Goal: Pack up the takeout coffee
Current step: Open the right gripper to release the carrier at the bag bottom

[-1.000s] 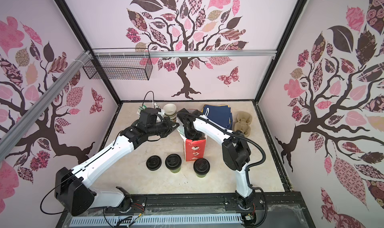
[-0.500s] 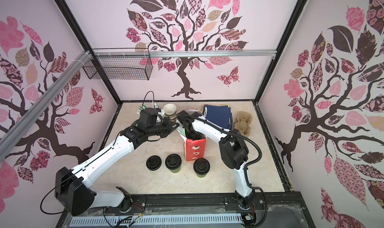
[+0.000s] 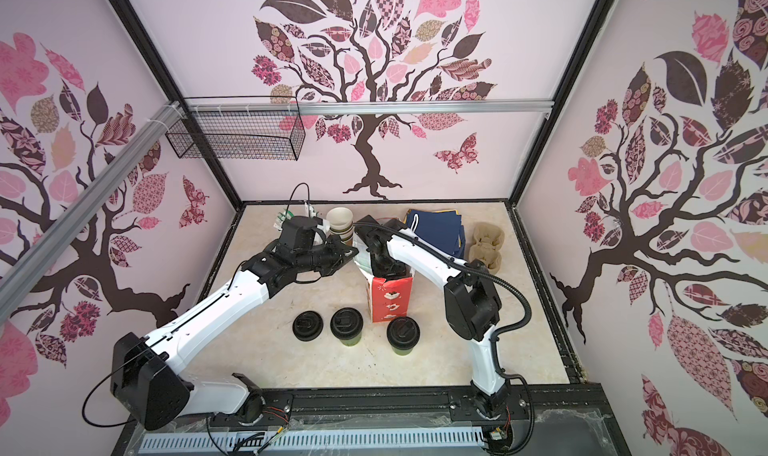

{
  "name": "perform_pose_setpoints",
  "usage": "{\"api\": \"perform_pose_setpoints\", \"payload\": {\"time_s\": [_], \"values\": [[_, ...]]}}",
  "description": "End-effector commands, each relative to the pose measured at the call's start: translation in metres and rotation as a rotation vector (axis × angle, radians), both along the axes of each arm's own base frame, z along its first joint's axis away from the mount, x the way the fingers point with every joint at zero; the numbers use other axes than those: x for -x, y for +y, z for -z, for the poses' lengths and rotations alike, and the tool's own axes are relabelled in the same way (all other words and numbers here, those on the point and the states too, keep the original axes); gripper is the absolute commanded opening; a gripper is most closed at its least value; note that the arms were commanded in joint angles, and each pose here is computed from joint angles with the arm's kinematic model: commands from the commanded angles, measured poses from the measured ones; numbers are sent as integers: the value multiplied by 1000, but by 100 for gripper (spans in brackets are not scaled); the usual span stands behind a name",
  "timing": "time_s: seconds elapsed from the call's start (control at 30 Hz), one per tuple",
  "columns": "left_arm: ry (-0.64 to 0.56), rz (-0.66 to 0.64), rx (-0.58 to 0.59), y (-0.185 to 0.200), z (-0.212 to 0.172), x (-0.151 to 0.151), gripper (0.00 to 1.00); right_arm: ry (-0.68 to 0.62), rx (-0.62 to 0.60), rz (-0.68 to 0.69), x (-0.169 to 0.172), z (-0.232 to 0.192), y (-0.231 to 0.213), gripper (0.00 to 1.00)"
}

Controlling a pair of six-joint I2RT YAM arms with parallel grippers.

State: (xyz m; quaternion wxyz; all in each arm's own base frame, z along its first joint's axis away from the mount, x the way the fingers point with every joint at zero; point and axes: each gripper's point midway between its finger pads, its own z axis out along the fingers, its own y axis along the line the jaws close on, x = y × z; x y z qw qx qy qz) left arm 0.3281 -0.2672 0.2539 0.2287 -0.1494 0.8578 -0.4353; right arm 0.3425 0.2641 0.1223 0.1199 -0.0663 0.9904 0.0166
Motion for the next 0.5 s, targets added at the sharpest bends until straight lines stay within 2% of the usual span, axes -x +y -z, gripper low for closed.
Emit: {"api": "perform_pose_setpoints", "payload": {"time_s": [0.0, 0.47], "values": [[0, 10, -21, 0, 2, 1, 0, -66, -43, 42, 1, -42, -6, 71], [6, 12, -30, -1, 5, 0, 0, -171, -98, 61, -6, -100, -7, 68]]}}
